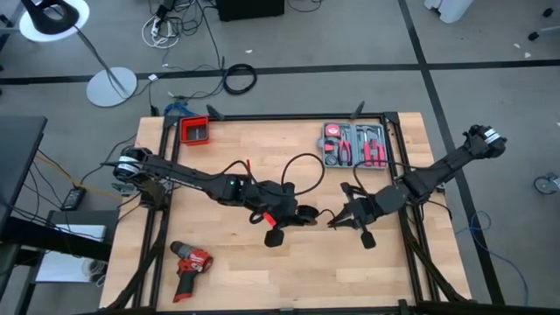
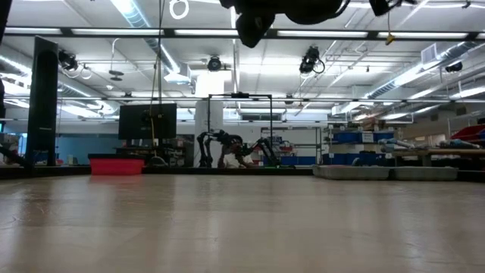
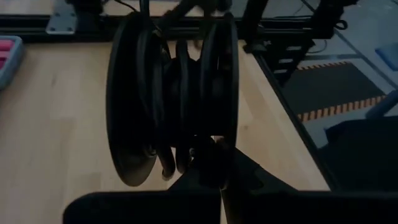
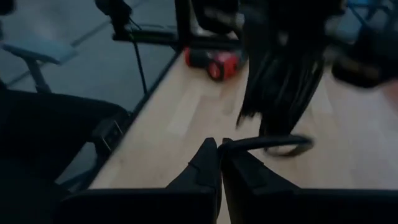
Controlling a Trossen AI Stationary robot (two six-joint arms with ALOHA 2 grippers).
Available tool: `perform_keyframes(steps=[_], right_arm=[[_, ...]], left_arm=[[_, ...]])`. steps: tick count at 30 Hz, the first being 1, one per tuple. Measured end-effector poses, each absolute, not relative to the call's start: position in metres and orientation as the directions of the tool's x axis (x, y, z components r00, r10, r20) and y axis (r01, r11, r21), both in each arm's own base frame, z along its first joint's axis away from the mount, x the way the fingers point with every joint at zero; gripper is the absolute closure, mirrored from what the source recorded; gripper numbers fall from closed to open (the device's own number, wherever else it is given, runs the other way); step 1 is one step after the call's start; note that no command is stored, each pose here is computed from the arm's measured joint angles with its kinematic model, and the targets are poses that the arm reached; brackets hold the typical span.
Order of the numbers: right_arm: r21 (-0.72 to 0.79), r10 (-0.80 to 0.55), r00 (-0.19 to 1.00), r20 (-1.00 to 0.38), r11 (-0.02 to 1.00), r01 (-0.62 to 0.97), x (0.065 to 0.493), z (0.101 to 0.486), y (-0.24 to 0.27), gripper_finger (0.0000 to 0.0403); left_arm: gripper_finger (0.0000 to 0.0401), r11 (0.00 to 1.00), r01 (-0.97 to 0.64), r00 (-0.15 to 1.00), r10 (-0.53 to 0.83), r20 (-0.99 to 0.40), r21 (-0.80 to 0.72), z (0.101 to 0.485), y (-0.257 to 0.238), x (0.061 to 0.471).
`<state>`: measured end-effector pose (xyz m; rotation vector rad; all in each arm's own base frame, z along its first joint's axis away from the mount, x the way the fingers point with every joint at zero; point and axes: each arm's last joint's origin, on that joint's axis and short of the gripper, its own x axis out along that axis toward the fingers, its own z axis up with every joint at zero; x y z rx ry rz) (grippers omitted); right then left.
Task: Coil cords
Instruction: Coil the black wire onto the black spool
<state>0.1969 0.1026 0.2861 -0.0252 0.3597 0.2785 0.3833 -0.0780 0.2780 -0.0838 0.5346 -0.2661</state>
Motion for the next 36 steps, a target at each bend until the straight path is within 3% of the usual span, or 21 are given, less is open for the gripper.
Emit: perform_keyframes(steps=[9,16,25,36], right_arm=[[0.147,0.428,0.829,-0.359,0.904,-0.402,0.203,0.307,0.092,0.0395],[0.186,0.433,0.844,-0.317,0.901,-0.392,0.216,0.307,0.084,0.0394],[0.111,0.452,0.833,-0.320,0.891,-0.441,0.236,0.306,0.069,0.0394],[0.048,0.401,0.894,-0.201,0.915,-0.399,0.248,0.320,0.056,0.0392]], left_arm=[[0.0401,0.952,0.216,0.790,-0.302,-0.533,-0.219,0.266,-0.076,0.387],[0.0401,0.949,0.211,0.804,-0.306,-0.510,-0.235,0.261,-0.068,0.395],[0.0401,0.903,0.306,0.765,-0.422,-0.487,-0.302,0.251,-0.071,0.402],[0.0401,0.889,0.367,0.782,-0.454,-0.426,-0.274,0.256,-0.073,0.405]])
